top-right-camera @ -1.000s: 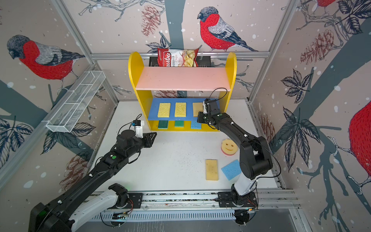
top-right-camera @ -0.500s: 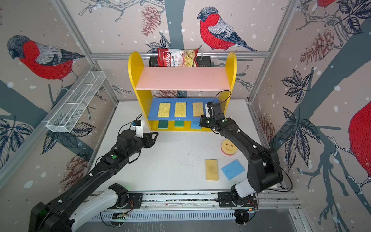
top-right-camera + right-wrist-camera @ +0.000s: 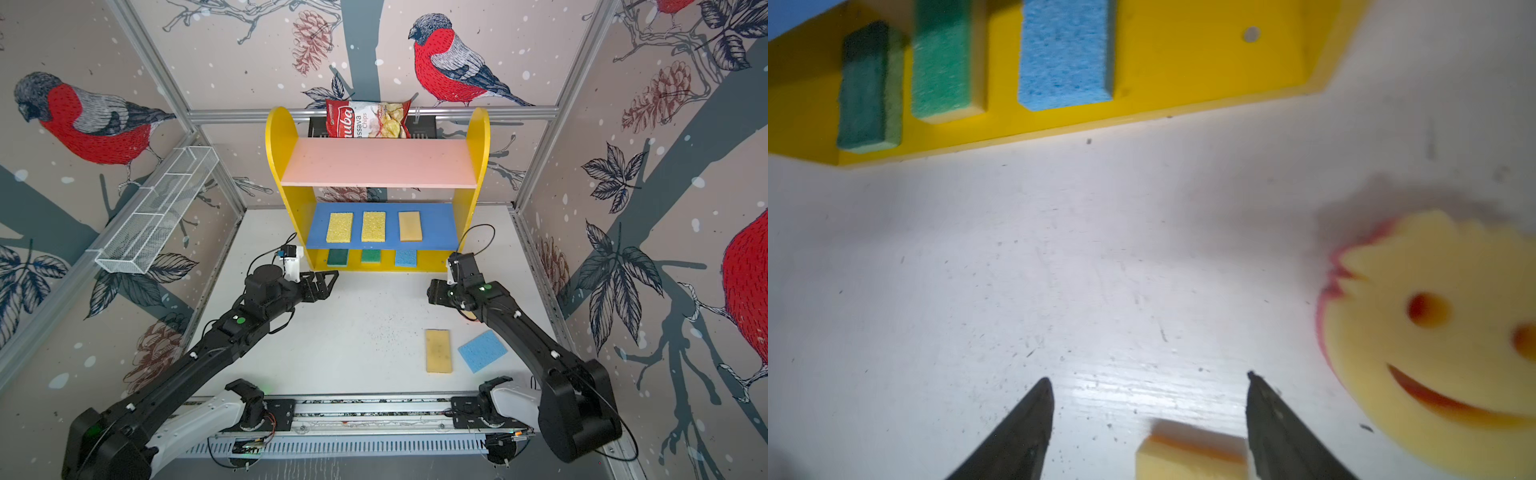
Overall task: Arrange cleaning sponges on a shelf
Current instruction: Rotate the cleaning sponge at the bottom-center of the table, then pick up the cleaning sponge from the bottom-center of the table.
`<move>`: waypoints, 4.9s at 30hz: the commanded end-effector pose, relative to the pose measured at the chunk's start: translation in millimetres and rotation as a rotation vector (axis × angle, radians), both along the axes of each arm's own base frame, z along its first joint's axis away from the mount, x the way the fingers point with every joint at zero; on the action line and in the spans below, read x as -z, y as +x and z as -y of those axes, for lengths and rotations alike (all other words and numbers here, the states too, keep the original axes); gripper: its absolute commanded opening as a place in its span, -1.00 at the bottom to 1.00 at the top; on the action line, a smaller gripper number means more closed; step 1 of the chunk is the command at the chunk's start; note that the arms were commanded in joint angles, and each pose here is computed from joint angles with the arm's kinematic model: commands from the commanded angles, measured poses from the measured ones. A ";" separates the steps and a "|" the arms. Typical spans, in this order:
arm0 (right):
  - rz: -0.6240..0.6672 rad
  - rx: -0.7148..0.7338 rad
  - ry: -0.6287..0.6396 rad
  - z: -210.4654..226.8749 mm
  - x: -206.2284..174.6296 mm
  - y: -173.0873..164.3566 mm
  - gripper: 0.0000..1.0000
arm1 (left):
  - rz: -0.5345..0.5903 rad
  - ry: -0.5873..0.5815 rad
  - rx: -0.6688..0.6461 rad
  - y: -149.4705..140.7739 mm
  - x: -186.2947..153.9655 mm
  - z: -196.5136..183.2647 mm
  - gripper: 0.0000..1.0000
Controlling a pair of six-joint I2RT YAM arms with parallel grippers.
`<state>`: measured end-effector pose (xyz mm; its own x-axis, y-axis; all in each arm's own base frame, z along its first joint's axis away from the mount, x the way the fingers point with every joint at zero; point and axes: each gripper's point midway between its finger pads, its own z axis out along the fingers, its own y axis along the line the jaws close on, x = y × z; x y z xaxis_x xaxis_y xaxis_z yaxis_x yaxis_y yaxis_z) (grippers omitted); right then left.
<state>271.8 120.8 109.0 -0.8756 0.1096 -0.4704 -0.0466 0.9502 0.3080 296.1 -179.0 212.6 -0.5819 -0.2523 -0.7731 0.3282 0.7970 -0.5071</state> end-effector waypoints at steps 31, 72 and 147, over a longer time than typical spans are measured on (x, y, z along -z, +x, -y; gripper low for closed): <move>-0.198 -0.010 0.238 -76.6 68.2 -59.1 0.23 | -0.005 -0.102 0.189 25.9 5.3 49.0 0.72; -0.103 -0.168 0.219 -116.8 66.1 -102.6 -0.04 | -0.025 -0.060 0.147 21.7 9.7 38.1 0.72; 0.215 -0.498 0.164 -210.8 -29.3 -45.0 -0.98 | -0.034 -0.036 -0.010 5.1 3.1 -7.1 0.72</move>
<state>214.2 321.6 122.0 -0.7756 -0.1975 -0.5996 -0.5104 0.7550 0.4116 306.3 -182.3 211.9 -0.6146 -0.2778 -0.7383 0.3331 0.7570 -0.5621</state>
